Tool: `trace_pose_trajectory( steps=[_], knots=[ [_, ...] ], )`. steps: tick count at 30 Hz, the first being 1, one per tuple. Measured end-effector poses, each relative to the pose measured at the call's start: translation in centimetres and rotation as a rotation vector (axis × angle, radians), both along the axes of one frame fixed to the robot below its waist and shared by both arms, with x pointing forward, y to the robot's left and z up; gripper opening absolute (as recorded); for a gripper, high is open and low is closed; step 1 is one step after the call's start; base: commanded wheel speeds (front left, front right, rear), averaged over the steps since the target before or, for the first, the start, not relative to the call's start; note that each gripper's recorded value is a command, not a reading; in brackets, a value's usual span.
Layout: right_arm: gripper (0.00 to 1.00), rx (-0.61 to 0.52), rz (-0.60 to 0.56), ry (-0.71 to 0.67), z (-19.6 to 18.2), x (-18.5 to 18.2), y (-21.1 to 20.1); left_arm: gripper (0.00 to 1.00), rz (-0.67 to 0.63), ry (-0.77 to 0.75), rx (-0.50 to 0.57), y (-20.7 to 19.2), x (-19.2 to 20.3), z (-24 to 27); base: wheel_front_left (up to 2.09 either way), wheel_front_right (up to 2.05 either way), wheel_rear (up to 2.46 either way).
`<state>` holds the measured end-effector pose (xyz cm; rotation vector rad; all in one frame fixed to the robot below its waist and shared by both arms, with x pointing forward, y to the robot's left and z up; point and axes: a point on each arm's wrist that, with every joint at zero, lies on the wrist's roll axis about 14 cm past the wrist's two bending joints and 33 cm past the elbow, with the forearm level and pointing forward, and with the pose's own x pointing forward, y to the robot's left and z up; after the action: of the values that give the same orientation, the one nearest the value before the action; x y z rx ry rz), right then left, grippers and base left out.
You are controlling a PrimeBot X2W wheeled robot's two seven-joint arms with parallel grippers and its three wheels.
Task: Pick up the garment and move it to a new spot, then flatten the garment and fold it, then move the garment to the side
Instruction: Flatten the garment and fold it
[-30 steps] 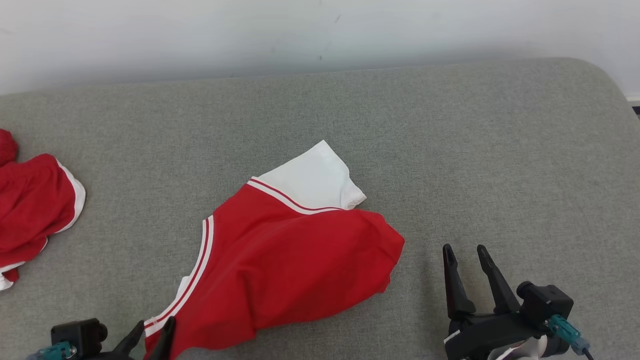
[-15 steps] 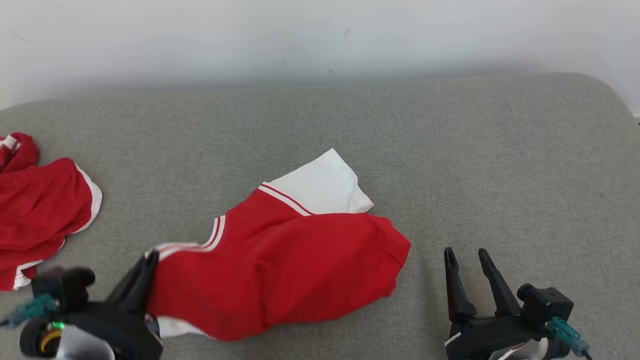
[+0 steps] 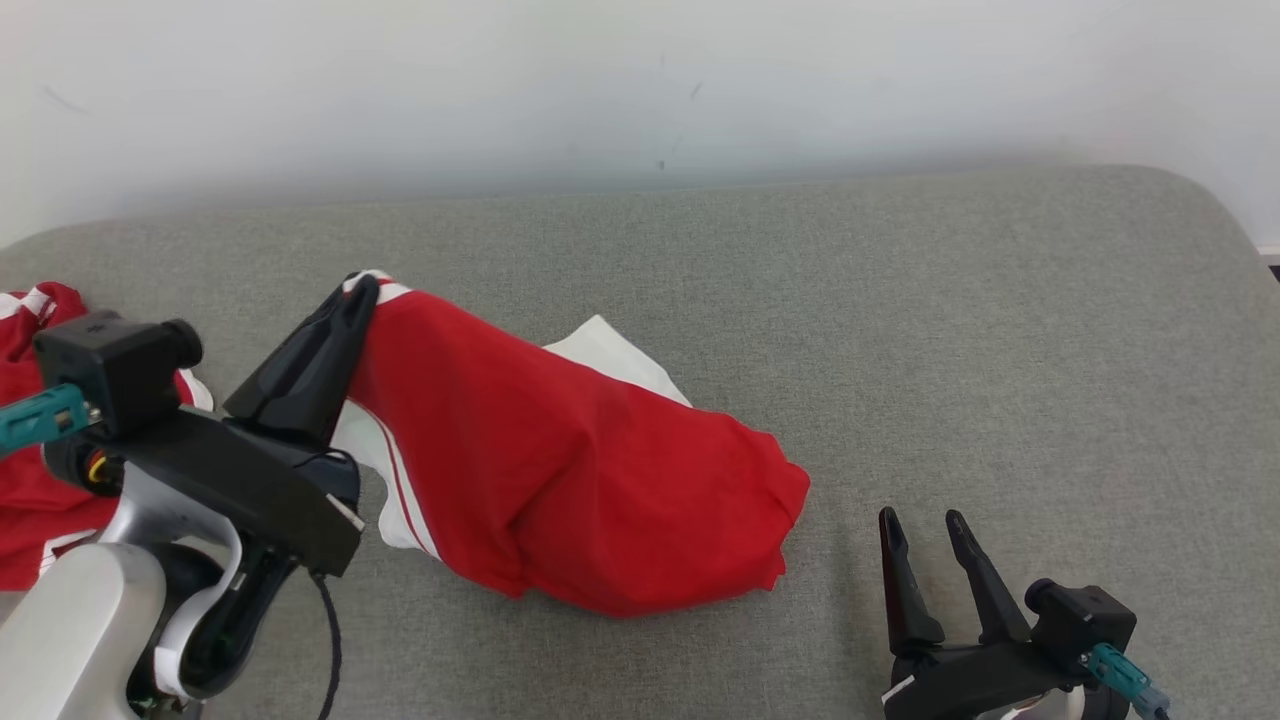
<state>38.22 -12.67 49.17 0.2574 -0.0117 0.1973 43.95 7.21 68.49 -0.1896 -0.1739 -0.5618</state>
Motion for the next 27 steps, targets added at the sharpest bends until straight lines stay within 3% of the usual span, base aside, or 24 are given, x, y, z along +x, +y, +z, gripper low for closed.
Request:
trace_pose_trajectory(
  steps=[6, 21, 27],
  knots=[
    [1.0, 0.002, -0.023, 0.011, -0.4, 0.0, -0.7, 0.0, -0.061, 0.006, -0.034, -1.9, -1.1, 1.3, 0.0, 0.0, 0.0],
    [1.0, 0.002, -0.038, 0.021, -0.9, 0.7, -1.2, 0.0, -0.045, 0.026, -0.041, -0.9, -2.1, 1.2, 0.0, 0.0, 0.0],
    [1.0, 0.007, -0.034, 0.024, -1.0, 0.9, -1.1, 0.0, -0.049, 0.141, -0.067, -0.8, -2.2, -1.5, 0.0, 0.0, 0.0]
  ],
)
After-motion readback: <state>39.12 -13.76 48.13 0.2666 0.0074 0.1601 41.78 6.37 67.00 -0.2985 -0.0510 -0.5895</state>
